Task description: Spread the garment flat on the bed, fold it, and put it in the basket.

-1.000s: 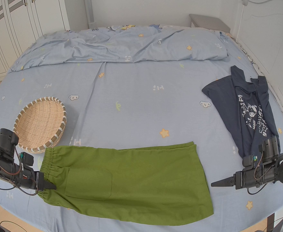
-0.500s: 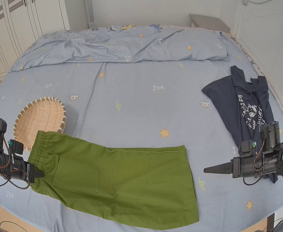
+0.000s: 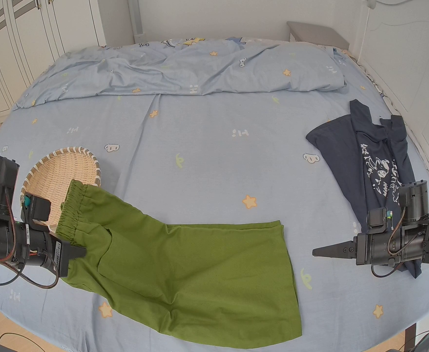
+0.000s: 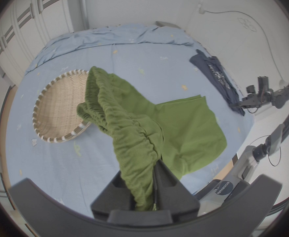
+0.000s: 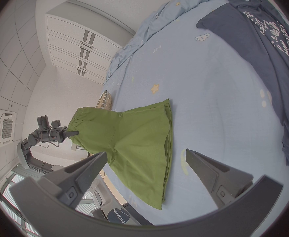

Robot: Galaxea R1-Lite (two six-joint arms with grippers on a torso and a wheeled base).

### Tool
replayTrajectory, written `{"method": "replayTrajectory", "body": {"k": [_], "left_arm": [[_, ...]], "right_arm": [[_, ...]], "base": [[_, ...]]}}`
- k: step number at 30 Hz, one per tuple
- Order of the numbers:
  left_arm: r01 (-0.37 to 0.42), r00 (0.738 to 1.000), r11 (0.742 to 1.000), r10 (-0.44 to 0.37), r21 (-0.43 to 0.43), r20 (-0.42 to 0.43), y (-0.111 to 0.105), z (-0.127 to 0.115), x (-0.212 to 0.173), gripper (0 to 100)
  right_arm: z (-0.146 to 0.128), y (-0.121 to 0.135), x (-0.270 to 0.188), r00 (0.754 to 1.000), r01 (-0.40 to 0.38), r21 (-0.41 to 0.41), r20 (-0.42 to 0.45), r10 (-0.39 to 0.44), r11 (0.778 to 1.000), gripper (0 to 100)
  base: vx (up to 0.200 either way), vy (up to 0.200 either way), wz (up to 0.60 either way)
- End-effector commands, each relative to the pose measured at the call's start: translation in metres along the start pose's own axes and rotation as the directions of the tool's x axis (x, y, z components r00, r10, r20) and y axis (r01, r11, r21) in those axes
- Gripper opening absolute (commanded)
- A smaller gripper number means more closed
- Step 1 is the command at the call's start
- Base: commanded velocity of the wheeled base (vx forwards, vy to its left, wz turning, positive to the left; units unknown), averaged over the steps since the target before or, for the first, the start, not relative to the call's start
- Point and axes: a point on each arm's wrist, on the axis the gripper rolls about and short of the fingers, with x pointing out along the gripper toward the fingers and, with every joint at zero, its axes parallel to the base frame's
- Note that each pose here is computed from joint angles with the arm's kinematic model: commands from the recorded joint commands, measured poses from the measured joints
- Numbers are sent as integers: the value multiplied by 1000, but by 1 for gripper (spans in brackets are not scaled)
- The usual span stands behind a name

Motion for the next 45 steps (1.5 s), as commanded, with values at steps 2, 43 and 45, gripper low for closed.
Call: {"method": "replayTrajectory", "body": {"k": [2,43,45], "left_arm": [[106,994,990,-108,88,17,-38,10,-7,0],[427,891,818,-454,386,-23,-177,23,50,0],[434,888,812,-457,391,-37,-180,21,52,0]], "right_arm": [[2,0,-2,1000,3,2,13,-3,1000,100],[10,-8,-8,998,27,11,52,-27,1000,100],[10,-8,-8,998,29,11,55,-29,1000,100]], "base": [[0,0,0],[0,0,0],[0,0,0]]}}
